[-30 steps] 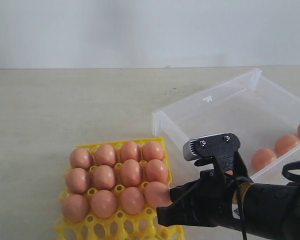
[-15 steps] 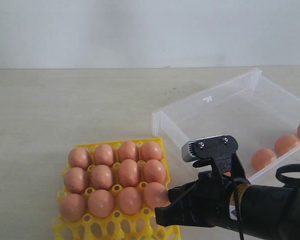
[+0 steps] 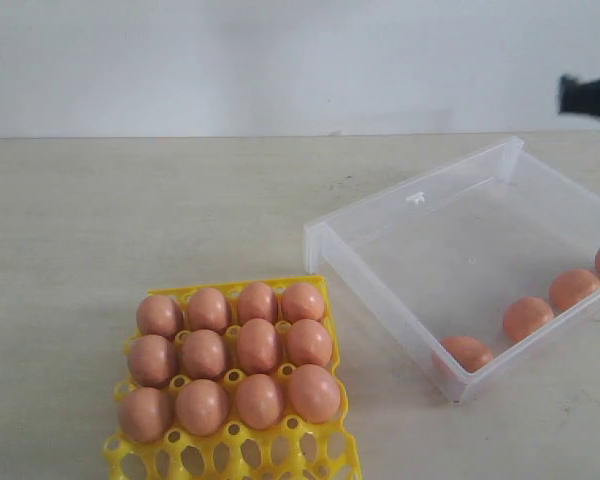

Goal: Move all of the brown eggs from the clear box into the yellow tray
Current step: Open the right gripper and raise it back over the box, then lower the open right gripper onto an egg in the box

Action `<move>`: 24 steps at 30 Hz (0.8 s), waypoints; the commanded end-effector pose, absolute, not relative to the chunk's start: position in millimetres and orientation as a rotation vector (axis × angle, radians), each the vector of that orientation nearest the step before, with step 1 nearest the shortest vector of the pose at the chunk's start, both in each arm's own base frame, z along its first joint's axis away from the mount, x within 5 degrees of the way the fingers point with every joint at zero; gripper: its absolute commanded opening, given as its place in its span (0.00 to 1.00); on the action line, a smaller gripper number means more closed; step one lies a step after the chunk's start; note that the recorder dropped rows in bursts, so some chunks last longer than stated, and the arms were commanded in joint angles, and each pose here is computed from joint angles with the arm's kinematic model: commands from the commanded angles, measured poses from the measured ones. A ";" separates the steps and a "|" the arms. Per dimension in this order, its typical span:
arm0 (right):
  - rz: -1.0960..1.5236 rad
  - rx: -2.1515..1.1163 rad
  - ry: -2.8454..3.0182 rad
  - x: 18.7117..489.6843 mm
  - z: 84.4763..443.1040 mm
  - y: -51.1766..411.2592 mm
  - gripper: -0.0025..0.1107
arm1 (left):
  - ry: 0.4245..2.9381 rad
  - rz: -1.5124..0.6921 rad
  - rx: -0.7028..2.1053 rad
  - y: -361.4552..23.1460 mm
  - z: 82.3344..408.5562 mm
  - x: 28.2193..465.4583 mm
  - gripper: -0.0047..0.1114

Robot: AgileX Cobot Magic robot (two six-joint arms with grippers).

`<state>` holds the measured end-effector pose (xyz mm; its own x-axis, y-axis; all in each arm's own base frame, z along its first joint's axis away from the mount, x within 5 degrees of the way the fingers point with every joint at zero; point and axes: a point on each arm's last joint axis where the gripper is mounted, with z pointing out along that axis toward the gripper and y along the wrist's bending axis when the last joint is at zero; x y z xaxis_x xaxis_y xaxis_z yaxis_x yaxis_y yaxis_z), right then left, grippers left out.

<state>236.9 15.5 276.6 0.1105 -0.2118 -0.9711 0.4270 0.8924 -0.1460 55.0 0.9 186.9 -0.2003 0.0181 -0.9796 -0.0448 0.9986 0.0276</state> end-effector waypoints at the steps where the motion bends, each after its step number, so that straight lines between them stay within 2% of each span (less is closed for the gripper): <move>1: -0.399 0.152 1.366 287.4 303.6 -38.4 0.02 | 1.762 0.061 -0.020 1.0 188.0 54.9 0.08; 6: -0.173 0.276 1.889 357.0 299.0 -97.8 0.02 | 1.762 0.061 -0.020 1.0 188.0 54.9 0.08; 9: -0.131 0.206 2.367 377.6 280.1 -104.7 0.02 | 1.762 0.061 -0.020 1.0 188.0 54.9 0.08; 12: -0.046 0.094 2.581 386.9 276.2 -102.0 0.02 | 1.762 0.061 -0.020 1.0 188.0 54.9 0.08; 17: 0.388 -0.218 2.778 375.5 290.6 -61.5 0.02 | 1.762 0.061 -0.020 1.0 188.0 54.9 0.08; 20: 0.416 -0.401 2.762 377.5 289.0 -29.1 0.02 | 1.762 0.061 -0.020 1.0 188.0 54.9 0.08; 21: 0.382 -0.666 2.754 377.4 278.7 -1.8 0.04 | 1.762 0.061 -0.020 1.0 188.0 54.9 0.08; 22: 0.377 -0.794 2.738 377.6 272.3 9.2 0.07 | 1.762 0.061 -0.020 1.0 188.0 54.9 0.08; 23: 0.387 -1.067 2.670 379.2 259.3 35.0 0.17 | 1.762 0.061 -0.020 1.0 188.0 54.9 0.08; 24: 0.397 -1.142 2.652 379.9 253.3 43.8 0.23 | 1.762 0.061 -0.020 1.0 188.0 54.9 0.08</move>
